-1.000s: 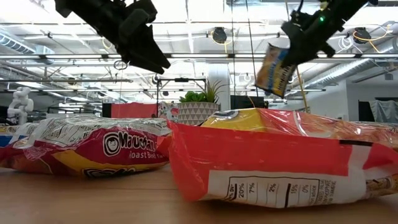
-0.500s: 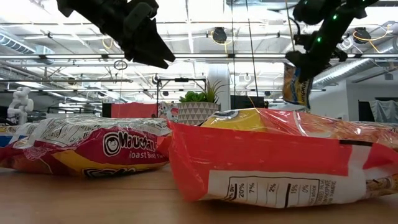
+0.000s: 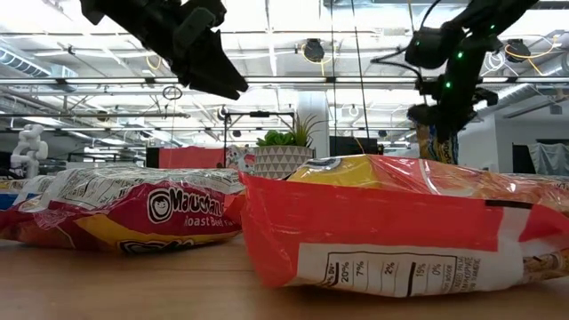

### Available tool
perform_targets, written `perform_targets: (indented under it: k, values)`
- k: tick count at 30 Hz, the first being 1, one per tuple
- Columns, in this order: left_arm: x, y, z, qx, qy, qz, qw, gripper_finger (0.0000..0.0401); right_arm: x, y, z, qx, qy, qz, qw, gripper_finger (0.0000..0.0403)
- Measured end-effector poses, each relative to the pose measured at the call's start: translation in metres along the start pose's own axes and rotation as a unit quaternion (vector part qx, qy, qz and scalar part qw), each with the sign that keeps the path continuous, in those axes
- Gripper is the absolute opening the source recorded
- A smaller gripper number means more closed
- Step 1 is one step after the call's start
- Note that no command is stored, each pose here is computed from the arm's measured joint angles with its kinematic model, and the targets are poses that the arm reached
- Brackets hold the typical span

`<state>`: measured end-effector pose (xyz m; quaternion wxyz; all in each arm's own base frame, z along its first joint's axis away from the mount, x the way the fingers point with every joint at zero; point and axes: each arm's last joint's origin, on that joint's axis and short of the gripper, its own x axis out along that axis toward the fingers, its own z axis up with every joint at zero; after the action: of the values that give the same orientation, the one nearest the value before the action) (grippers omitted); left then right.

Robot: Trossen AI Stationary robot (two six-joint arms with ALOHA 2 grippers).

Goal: Sort Maruchan noodles
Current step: Put the top right blue noodle pack into the green bin

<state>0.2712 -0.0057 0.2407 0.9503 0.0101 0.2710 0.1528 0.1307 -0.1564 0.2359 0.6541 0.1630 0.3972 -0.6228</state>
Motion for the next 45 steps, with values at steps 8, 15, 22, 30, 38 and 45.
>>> perform_targets:
  k: [8,15,22,30,38,45]
  values:
    - [-0.002,-0.007,-0.002,0.003,0.005,-0.012,1.0,0.0317,0.009,-0.002,-0.002,0.021,0.028,-0.016,0.999,0.0079]
    - [-0.003,-0.009,-0.002,0.006,0.004,-0.017,1.0,0.0317,0.009,-0.003,-0.003,0.023,0.033,-0.018,0.999,0.0092]
    - [-0.005,-0.014,-0.002,0.009,0.002,-0.038,0.999,0.0317,0.009,-0.003,-0.004,0.03,0.037,-0.02,0.999,0.0103]
    - [-0.008,-0.023,0.0,0.029,-0.014,-0.056,0.998,0.0317,0.009,-0.003,-0.005,0.037,0.04,-0.022,0.998,0.0113]
    - [-0.008,-0.024,0.0,0.032,-0.014,-0.058,0.998,0.0317,0.009,-0.004,-0.006,0.023,0.047,-0.026,0.998,0.0129]
    - [-0.008,-0.024,0.0,0.029,-0.014,-0.058,0.998,0.0317,0.01,-0.004,-0.006,0.017,0.042,-0.04,0.998,0.0149]
